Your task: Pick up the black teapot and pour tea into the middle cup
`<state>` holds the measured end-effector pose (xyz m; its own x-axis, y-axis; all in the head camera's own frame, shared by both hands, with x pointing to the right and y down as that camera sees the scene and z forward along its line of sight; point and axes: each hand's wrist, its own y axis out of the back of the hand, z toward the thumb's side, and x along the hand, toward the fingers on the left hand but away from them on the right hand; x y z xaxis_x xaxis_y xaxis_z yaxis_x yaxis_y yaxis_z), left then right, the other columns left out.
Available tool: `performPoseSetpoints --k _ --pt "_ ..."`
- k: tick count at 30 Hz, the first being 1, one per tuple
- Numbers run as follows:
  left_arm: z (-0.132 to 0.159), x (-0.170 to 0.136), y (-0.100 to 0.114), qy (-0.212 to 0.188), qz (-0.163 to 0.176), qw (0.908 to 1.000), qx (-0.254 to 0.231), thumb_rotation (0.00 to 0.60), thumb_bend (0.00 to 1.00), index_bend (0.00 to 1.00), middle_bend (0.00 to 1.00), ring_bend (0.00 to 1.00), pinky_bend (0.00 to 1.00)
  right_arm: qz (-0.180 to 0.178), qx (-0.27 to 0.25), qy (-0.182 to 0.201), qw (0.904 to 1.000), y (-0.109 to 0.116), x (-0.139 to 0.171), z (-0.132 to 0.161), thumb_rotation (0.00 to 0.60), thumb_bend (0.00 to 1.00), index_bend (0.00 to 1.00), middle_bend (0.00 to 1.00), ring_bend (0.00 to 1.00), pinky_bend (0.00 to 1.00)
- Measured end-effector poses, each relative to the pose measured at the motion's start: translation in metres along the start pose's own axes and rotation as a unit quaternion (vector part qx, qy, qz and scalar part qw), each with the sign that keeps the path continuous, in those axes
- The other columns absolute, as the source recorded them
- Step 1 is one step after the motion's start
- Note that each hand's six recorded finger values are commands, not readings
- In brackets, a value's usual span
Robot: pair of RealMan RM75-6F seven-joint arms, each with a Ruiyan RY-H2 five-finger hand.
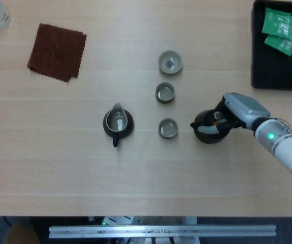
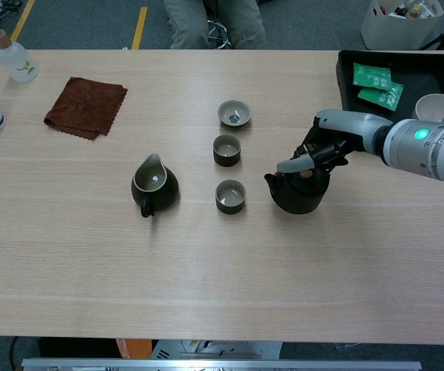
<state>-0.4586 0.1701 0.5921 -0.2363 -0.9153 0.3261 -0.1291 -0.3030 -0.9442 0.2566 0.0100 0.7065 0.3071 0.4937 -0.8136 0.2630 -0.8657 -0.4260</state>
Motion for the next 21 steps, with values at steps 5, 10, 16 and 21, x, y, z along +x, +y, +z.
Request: performPoseSetpoints --k 5,10,16,21 --pt "0.0 0.0 0.0 -0.001 0.0 1.0 0.0 0.6 0.36 0.18 0.11 0.09 0.12 -0.007 0.004 0.005 1.0 0.004 0.002 0.001 0.195 0.0 0.95 0.9 0.9 0.1" --pt "0.001 0.0 0.0 -0.002 -0.001 1.0 0.0 0.6 0.36 0.18 0.11 0.09 0.12 -0.016 0.0 0.004 0.9999 0.008 0.005 -0.001 0.165 0.0 0.96 0.91 0.9 0.1" --pt "0.003 -0.001 0.0 -0.004 0.0 1.0 -0.001 0.6 0.36 0.18 0.11 0.09 0.12 -0.03 0.022 0.002 0.9993 0.013 0.007 -0.002 0.201 0.27 0.97 0.91 0.91 0.1" --pt "0.004 -0.001 0.001 -0.008 0.001 0.9999 -0.006 0.6 0.36 0.18 0.11 0.09 0.12 -0.039 0.034 0.009 0.9986 0.016 0.01 0.002 0.207 0.44 0.97 0.91 0.91 0.1"
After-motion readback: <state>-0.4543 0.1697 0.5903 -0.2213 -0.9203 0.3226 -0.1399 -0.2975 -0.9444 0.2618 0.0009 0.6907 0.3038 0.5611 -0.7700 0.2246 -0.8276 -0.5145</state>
